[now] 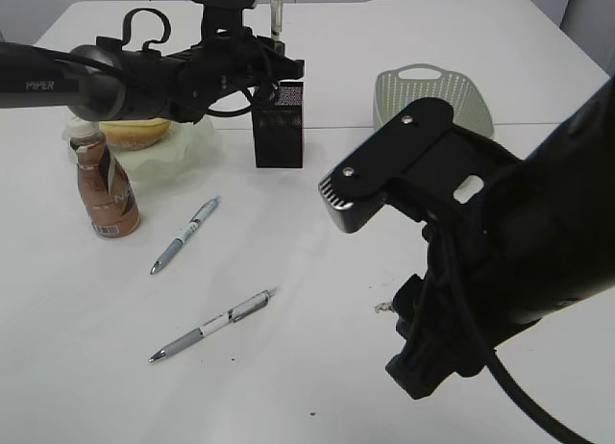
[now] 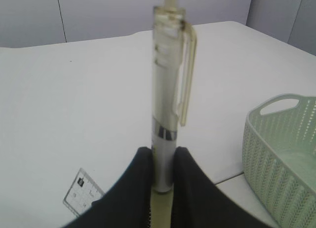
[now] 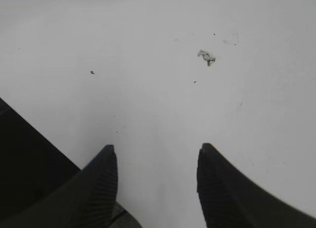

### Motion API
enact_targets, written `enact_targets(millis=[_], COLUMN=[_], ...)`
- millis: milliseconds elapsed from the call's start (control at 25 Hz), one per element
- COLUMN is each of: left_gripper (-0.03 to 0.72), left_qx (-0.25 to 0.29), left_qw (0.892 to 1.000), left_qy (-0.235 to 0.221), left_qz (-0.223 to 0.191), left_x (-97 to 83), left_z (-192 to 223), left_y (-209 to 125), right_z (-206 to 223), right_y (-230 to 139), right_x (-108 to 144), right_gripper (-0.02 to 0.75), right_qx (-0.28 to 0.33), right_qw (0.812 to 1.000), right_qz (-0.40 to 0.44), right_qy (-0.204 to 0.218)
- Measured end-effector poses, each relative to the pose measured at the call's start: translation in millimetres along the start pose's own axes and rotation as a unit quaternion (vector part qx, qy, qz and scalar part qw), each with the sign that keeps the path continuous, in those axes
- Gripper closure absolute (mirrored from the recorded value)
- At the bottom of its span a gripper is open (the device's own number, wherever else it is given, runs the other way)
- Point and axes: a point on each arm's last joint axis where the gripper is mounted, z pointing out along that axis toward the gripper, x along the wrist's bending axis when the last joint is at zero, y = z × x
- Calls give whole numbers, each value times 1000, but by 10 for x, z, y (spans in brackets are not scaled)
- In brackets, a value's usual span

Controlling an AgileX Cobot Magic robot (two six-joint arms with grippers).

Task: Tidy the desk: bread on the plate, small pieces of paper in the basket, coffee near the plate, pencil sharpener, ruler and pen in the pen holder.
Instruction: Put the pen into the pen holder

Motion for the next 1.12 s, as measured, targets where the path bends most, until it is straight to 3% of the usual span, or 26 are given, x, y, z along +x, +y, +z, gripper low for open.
enact_targets(millis=[480,600,840,1120], left_gripper=[564,516,323,290], left_qx=[30,31,34,34], left_qw=[1000,999,999,999], left_qy=[-1,-1,0,0], left_qz=[7,7,7,7], left_x=[2,2,2,-2], left_z=[12,12,11,-11], left_y=[-94,-96,-101,-37], right_z=[-1,-1,-1,-1], right_y=[25,29,32,35], right_x=[9,9,10,13], right_gripper=[354,354,354,354], right_qx=[-14,-16,-18,-19], right_qw=[1000,1000,1000,1000], right_qz=[0,0,0,1], right_qy=[3,3,4,6])
